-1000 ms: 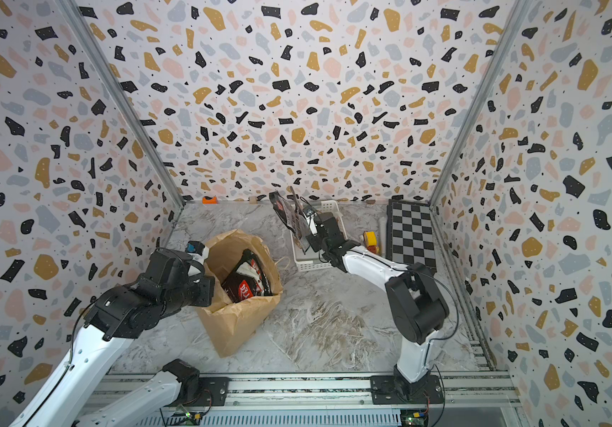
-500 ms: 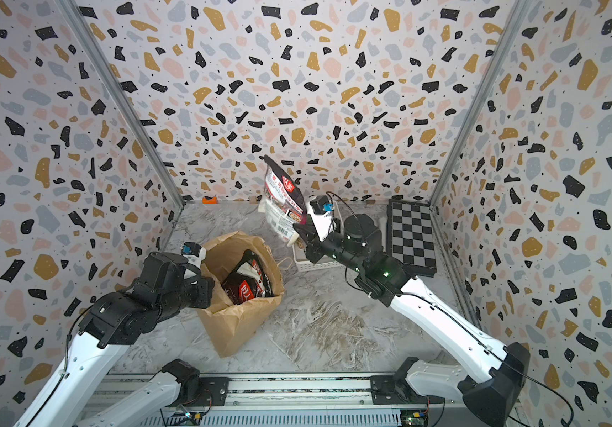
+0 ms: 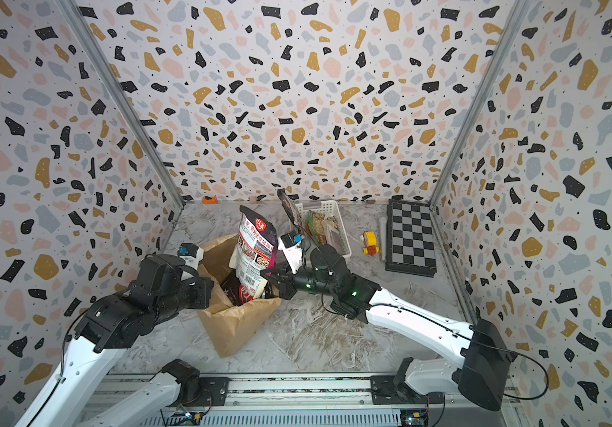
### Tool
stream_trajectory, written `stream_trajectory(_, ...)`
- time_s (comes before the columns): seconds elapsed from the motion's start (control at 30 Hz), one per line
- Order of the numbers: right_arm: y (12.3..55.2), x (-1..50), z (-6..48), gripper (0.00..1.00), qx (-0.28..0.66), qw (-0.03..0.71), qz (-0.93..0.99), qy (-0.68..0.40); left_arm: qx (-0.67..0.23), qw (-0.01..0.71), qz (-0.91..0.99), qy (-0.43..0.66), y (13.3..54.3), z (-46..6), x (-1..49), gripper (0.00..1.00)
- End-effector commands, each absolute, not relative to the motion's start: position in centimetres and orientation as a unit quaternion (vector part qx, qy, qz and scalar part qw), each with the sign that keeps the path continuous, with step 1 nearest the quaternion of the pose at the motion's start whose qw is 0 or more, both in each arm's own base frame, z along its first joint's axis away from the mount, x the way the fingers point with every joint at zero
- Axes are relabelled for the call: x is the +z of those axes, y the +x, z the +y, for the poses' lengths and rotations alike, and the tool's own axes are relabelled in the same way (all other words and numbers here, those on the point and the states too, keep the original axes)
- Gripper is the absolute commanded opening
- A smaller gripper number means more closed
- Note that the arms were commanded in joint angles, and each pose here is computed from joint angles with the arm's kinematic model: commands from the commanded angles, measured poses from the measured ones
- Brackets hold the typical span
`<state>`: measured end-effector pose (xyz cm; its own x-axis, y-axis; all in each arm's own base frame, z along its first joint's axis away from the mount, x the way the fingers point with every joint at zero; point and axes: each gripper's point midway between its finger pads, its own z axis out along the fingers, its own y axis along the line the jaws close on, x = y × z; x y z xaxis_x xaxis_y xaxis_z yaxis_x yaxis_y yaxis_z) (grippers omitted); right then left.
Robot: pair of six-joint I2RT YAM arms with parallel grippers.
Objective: Place the condiment packets inside the bag
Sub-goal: Place the condiment packet in the paper bag.
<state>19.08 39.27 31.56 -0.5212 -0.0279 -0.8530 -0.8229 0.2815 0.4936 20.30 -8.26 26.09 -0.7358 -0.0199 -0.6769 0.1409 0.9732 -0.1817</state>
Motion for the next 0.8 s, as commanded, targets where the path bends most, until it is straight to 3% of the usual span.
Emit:
stream_trajectory(0.0,17.4,36.1,40.4,0.0,0.577,0.399,0.636,-0.321,-0.124,0.414,0.901,0.027,21.3,-8.4,28.8,0.0)
stream_trajectory(0.2,15.7,34.6,42.5,0.0,0.61,0.349,0.622,-0.345,-0.123,0.411,0.903,0.029,21.5,-8.5,28.6,0.0)
stream_trajectory(0.7,15.8,32.1,43.1,0.0,0.615,0.323,0.644,-0.32,-0.126,0.406,0.905,0.031,21.9,-8.9,28.2,0.0)
stream_trajectory(0.77,15.9,31.4,43.1,0.17,0.609,0.318,0.653,-0.318,-0.127,0.406,0.905,0.032,21.9,-8.9,28.2,0.0)
